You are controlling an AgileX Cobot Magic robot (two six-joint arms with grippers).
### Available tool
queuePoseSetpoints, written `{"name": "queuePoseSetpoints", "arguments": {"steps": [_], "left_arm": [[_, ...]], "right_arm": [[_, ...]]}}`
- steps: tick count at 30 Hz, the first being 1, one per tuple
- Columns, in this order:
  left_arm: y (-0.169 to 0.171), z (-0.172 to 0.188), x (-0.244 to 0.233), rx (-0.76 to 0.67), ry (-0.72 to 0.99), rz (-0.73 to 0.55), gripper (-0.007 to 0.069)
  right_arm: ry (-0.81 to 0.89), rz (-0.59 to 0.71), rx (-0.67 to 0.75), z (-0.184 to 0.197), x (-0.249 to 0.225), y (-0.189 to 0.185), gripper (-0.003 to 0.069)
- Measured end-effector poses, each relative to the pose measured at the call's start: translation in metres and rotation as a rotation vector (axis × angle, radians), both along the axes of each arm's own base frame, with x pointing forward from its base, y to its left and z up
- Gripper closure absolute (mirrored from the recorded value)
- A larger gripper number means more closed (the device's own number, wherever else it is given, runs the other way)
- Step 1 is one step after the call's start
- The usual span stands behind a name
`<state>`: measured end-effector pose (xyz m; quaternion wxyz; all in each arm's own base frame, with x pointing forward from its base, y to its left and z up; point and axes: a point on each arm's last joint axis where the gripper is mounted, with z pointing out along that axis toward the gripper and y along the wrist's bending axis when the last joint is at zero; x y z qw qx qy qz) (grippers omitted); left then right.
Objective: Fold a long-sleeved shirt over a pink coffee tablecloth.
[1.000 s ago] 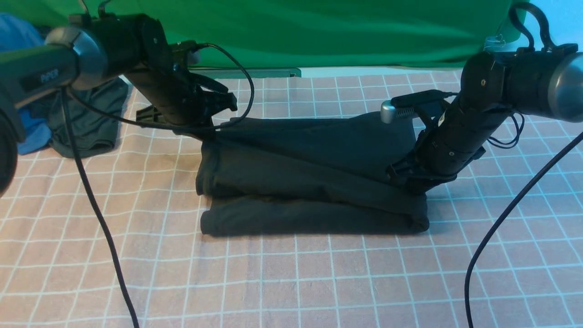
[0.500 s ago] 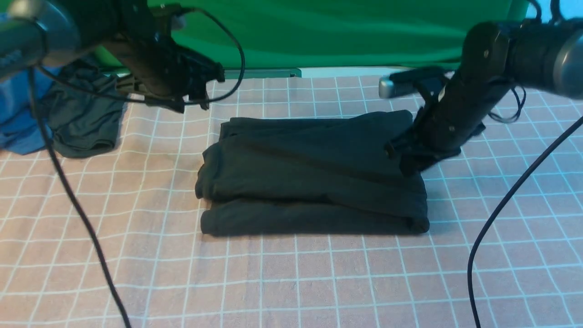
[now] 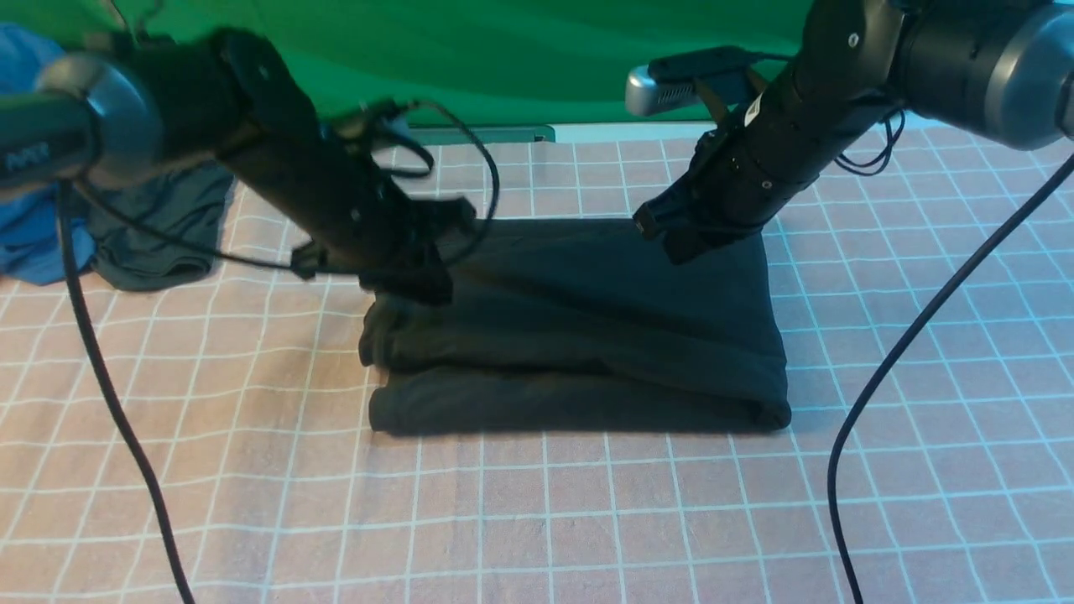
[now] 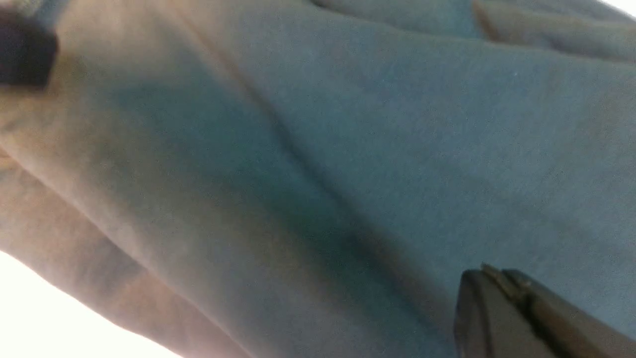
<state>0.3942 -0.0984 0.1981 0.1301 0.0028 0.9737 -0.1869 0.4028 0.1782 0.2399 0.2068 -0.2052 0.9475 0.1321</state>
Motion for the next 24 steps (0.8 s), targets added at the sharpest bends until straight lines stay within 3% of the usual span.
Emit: {"name": "queuePoseSetpoints", "arguments": {"steps": [9,16,24], "left_arm": [[0.013,-0.025,-0.013,0.117,0.076,0.107,0.0615],[0.018,0.004,-0.020,0.156,0.003,0.080,0.0614],[0.016,0.033,-0.017,0.095,-0.126,0.133,0.0613]], "right_arm": [[0.048,0.003,-0.010,-0.008,-0.001,0.000,0.0621],[0.135,0.033,-0.041,-0.011,-0.009,-0.002,0.0621],[0.110,0.088,-0.056,-0.010,-0.009,-0.001,0.0621]]}}
